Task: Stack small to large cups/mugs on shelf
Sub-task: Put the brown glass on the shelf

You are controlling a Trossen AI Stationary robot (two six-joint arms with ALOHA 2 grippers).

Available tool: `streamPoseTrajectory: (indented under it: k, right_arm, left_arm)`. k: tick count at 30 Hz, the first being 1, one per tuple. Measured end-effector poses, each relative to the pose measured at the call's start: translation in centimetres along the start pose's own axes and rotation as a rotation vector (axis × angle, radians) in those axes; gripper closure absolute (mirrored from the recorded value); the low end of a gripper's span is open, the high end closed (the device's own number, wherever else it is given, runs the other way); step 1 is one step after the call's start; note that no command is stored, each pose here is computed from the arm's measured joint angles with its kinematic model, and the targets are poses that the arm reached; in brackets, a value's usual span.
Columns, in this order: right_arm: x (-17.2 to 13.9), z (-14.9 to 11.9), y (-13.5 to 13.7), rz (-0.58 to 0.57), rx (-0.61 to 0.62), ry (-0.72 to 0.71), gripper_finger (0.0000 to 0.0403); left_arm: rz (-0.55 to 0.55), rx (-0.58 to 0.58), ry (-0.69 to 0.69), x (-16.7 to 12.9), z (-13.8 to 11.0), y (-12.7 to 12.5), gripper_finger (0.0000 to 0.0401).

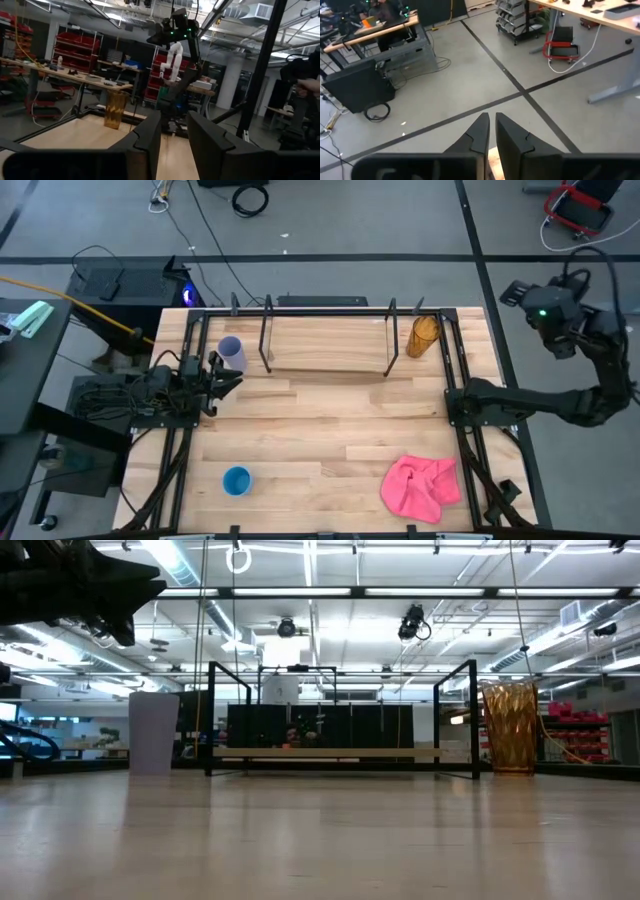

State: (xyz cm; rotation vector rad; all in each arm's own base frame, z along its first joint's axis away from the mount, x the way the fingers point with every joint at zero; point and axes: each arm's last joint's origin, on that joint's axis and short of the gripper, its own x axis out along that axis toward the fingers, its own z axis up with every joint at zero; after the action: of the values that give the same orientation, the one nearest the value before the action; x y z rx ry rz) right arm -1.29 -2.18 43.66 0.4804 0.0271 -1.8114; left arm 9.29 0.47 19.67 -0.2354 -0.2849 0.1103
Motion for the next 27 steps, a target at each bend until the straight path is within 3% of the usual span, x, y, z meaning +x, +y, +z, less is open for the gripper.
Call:
streamPoseTrajectory:
  k: [8, 12, 18, 27]
  right_arm:
    - [-0.9, -0.3, -1.9, 0.069, 0.045, 0.081, 0.0353]
    - [-0.5, -0.7, -0.5, 0.188, -0.1, 0.219, 0.0336]
    - [0.1, -1.8, 3.1, 0.475, -0.348, 0.537, 0.0314]
    - [2.9, -4.7, 7.8, 0.368, -0.492, 0.703, 0.0309]
  left_arm:
    - [0.001, 0.0, 0.001, 0.0, 0.0, 0.0, 0.0299]
    - [0.001, -0.002, 0.003, 0.0, 0.0, 0.0, 0.0299]
    - [0.001, -0.002, 0.004, 0.0, 0.0, 0.0, 0.0298]
    - [0.002, -0.001, 0.007, 0.0, -0.1, 0.0, 0.03]
